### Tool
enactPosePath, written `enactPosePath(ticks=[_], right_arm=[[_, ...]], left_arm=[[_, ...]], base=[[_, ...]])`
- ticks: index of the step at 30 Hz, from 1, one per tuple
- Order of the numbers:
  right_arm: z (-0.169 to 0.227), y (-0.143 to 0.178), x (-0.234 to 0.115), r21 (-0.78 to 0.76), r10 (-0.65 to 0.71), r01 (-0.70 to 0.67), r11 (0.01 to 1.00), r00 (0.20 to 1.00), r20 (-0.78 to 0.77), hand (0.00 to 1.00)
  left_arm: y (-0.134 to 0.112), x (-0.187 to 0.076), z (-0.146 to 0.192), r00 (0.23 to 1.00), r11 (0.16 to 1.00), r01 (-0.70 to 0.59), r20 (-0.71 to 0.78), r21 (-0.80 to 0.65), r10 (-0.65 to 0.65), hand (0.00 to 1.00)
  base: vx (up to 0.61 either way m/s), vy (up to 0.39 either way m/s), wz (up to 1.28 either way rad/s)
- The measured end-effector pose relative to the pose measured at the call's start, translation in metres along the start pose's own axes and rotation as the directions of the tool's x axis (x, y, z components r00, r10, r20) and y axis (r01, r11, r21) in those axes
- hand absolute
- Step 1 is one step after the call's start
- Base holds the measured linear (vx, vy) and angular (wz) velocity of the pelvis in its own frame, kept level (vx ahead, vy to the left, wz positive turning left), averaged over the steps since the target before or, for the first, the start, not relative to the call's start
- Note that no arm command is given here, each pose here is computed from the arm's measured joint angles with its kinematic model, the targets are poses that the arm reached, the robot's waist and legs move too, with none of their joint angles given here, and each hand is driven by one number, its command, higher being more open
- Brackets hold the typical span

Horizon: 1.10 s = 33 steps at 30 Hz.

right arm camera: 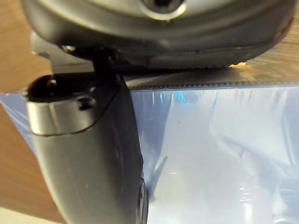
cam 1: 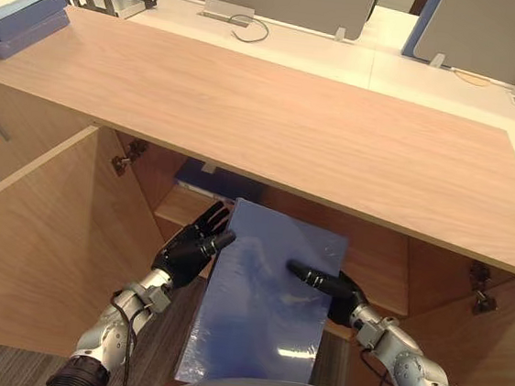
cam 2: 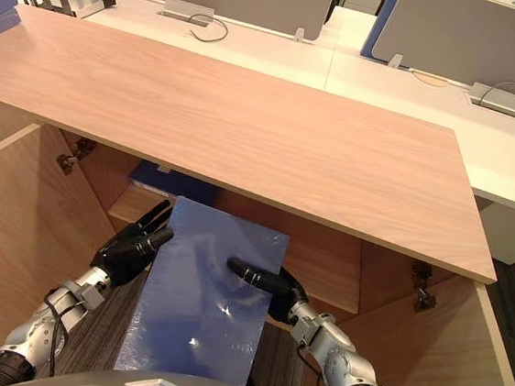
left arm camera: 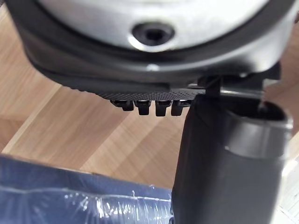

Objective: Walk over to the cabinet, pick up the folder, carry it to the office cabinet, place the folder inside the office cabinet, then close the office cabinet door

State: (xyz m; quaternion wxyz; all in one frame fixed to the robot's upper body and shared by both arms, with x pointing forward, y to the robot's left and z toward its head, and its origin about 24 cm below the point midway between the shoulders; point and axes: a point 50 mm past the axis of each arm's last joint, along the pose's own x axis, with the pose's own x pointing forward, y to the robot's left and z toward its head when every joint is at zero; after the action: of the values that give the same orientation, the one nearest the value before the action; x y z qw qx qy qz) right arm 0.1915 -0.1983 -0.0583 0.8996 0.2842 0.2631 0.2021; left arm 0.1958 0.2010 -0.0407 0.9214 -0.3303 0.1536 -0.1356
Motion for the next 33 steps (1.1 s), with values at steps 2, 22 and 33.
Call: enactPosePath(ticks=[2,22,33], right_arm=[[0.006,-0.004,-0.009,0.008,-0.014,0.013,1.0,0.999,0.049,0.0],[0.078,-0.062,-0.087,-0.144,-0.271,0.299,0.943,0.945,0.184,0.0],[0.076,-0.062,-0.086,-0.129,-0.271,0.298,0.946,0.943,0.195,0.0]], left_arm=[[0.006,-0.008,0.0,0.999,0.999,-0.038,0.021,-0.018,0.038,1.0],[0.023,-0.027,0.005,0.991,0.992,-0.118,0.062,-0.033,0.12,1.0],[0.057,-0.073,-0.052,0.914,0.938,-0.322,-0.217,0.124,0.343,1.0]], base=[[0.0,0.0,0.0],[-0.01,0.002,-0.04],[0.01,0.006,-0.03]])
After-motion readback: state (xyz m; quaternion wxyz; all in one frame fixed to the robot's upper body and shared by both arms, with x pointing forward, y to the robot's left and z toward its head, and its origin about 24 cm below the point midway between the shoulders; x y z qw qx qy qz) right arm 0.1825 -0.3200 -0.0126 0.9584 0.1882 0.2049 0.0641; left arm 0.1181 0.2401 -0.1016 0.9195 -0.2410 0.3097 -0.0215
